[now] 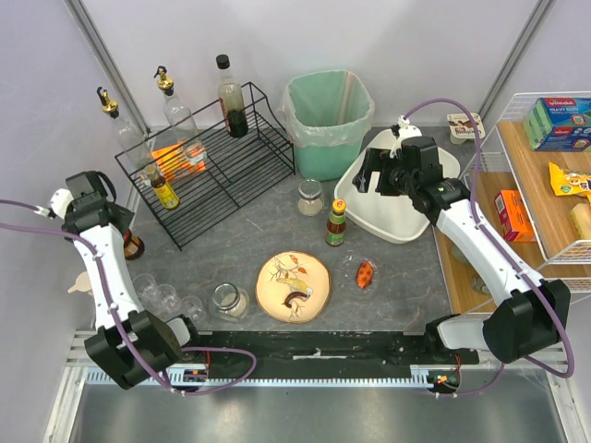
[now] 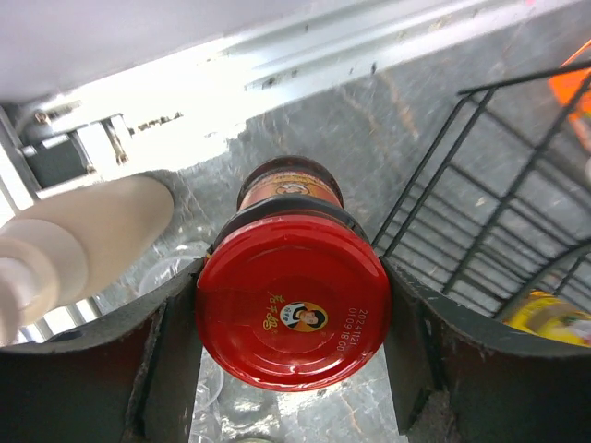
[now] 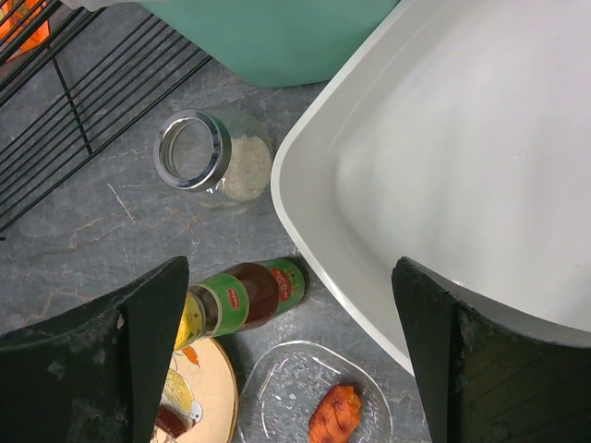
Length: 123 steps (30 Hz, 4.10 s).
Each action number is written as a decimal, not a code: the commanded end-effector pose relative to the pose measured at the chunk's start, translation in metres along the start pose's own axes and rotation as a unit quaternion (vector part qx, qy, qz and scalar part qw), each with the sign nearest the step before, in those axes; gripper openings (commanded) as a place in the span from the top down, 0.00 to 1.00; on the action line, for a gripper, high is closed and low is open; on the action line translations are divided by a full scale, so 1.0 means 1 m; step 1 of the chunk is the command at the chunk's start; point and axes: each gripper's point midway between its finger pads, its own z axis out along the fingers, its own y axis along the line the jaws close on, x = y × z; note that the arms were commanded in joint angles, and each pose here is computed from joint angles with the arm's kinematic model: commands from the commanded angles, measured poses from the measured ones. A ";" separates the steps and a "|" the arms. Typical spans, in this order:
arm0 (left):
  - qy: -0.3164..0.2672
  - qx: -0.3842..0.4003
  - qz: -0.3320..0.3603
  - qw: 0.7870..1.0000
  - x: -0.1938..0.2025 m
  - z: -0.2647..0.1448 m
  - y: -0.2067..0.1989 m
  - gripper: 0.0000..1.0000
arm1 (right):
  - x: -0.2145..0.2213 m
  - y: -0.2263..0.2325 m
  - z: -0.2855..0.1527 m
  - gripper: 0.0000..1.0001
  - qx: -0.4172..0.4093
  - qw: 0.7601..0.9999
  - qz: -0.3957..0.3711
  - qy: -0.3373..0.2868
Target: Clear the kitchen counter
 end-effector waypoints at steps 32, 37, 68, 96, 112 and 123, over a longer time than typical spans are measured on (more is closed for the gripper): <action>-0.229 0.438 0.123 0.860 -0.152 -0.306 -0.133 0.98 | -0.036 0.004 -0.006 0.04 0.014 1.000 -0.007 -0.027; -0.191 0.551 0.150 0.798 -0.133 -0.335 -0.172 0.98 | -0.039 0.001 -0.009 0.03 0.023 0.999 -0.009 -0.036; -0.084 0.397 0.351 0.844 0.011 -0.192 -0.299 0.99 | -0.026 -0.013 -0.008 0.02 0.052 0.998 -0.004 -0.032; -0.040 0.320 0.389 0.863 0.051 -0.124 -0.298 0.91 | -0.021 -0.018 -0.005 0.02 0.060 0.998 -0.002 -0.027; -0.059 0.352 0.396 0.846 0.040 -0.147 -0.298 0.22 | -0.025 -0.017 -0.006 0.02 0.055 0.998 -0.009 -0.030; -0.094 0.416 0.398 0.812 0.024 -0.193 -0.292 0.04 | -0.026 -0.016 -0.013 0.02 0.051 0.998 -0.010 -0.035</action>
